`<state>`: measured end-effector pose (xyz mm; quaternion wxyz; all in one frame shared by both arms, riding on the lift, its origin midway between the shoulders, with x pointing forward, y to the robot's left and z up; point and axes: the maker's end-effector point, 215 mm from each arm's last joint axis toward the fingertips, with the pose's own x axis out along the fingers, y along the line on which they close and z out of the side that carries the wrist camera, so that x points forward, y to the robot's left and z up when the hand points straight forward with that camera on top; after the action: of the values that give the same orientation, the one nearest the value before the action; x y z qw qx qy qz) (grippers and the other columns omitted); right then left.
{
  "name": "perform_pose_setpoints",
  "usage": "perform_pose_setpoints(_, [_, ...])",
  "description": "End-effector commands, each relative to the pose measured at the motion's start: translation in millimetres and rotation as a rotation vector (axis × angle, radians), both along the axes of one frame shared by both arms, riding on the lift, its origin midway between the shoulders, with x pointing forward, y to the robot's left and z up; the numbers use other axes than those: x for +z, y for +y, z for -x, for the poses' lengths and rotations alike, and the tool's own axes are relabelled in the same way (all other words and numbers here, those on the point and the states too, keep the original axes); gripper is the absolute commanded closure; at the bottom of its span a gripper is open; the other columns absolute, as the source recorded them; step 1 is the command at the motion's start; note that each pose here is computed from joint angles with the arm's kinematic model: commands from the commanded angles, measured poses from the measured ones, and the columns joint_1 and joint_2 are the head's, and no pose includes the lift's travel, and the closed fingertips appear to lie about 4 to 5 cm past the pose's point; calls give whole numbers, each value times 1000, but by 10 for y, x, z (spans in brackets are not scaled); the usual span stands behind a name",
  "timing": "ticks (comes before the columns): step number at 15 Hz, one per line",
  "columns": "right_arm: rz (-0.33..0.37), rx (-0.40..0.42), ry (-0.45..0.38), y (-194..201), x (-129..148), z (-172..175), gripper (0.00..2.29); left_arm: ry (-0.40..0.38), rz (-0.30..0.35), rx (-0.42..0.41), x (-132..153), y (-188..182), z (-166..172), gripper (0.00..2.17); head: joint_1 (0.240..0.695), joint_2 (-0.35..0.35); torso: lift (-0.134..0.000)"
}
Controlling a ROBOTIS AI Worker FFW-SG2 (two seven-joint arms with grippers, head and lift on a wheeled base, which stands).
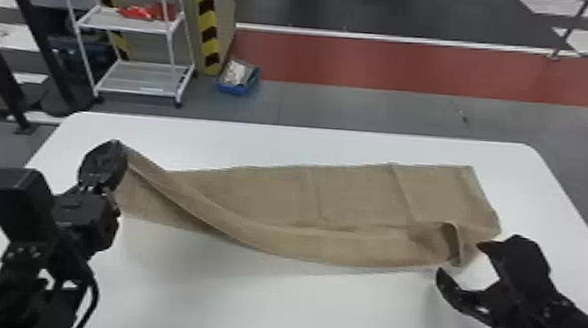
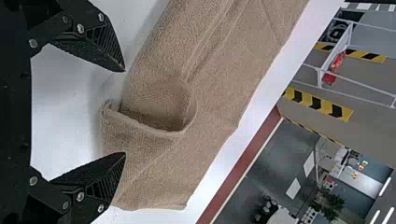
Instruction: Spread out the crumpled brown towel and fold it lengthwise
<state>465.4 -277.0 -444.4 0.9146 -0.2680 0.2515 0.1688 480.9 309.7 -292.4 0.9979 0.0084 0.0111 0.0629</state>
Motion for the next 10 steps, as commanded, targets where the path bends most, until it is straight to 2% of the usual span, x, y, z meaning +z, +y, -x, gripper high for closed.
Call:
perform_pose_setpoints(1, [27, -1, 24, 54, -96, -12, 363, 0, 0, 0, -4, -2, 0, 1436, 695, 34, -124])
perform_pose_setpoints(5, [72, -66, 31, -146, -172, -39, 383, -1, 0, 0, -2, 3, 0, 1436, 695, 37, -124])
perform_pose_setpoints(10, [66, -88, 21, -279, -132, -61, 542, -4, -2, -1, 15, 2, -5, 1436, 695, 10, -124])
